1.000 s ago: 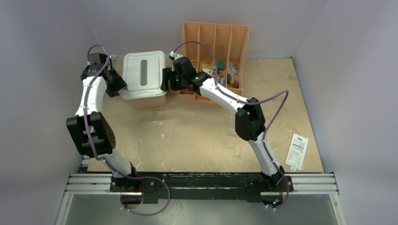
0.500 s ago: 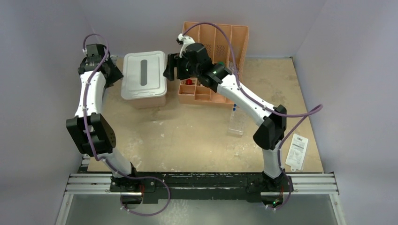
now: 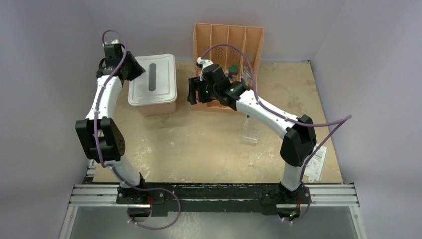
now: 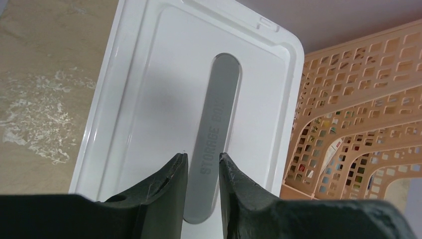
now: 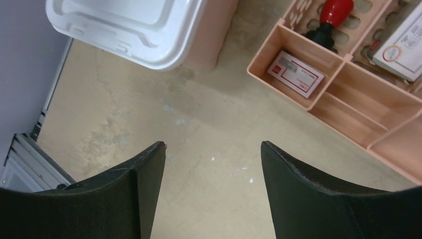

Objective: Organize the chemistry lab equipment

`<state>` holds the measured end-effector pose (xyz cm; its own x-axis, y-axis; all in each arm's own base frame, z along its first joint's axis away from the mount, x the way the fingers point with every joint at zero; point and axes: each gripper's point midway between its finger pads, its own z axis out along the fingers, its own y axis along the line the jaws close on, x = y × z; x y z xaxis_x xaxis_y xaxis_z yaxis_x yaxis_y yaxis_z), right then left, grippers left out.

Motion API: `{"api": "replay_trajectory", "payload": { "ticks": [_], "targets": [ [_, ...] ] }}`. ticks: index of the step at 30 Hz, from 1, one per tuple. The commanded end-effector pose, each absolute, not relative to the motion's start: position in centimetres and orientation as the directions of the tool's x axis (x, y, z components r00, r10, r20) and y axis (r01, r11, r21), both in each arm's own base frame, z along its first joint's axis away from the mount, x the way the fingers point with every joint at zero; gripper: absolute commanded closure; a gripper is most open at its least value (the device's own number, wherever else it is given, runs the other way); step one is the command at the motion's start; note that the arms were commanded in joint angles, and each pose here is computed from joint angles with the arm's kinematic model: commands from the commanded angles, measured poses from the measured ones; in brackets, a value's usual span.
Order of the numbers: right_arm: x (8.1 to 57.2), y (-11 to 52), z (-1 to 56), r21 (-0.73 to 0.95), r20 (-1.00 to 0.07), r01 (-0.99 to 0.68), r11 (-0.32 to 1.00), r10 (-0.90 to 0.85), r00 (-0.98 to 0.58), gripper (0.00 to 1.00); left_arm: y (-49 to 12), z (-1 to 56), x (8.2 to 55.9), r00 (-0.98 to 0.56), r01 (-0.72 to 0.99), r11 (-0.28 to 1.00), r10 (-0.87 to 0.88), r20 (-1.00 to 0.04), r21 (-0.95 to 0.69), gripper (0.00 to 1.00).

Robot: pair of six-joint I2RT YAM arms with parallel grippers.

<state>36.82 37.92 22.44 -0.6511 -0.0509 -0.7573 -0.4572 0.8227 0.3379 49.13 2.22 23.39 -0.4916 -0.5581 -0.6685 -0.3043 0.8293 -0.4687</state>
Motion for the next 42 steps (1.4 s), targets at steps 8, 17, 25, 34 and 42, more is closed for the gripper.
{"api": "replay_trajectory", "payload": {
  "ticks": [8, 17, 25, 34, 42],
  "targets": [
    [35.5, 34.3, 26.3, 0.328, -0.801, -0.401, 0.855, 0.026, -0.598, 0.29, 2.8, 17.2, 48.8, -0.558, -0.430, 0.826, -0.560, -0.613, -0.364, 0.72],
    [33.6, 28.8, 25.7, 0.246, -0.802, -0.279, 0.928, 0.033, -0.596, 0.28, 3.5, 17.4, 47.6, -0.575, -0.443, 0.845, -0.524, -0.628, -0.299, 0.71],
    [32.2, 21.7, 26.4, 0.129, -0.821, -0.118, 0.985, 0.040, -0.570, 0.28, 1.2, 26.1, 46.3, -0.486, -0.275, 0.872, -0.489, -0.724, -0.404, 0.61],
    [31.6, 11.6, 29.5, 0.058, -0.862, 0.109, 0.992, 0.105, -0.495, 0.26, 0.8, 32.1, 40.1, -0.374, -0.226, 0.878, -0.478, -0.794, -0.422, 0.38],
    [29.1, 5.8, 33.5, -0.030, -0.923, 0.243, 0.970, 0.067, -0.380, 0.20, 2.2, 36.0, 32.5, -0.218, -0.264, 0.878, -0.457, -0.862, -0.399, 0.32]
  ]
}}
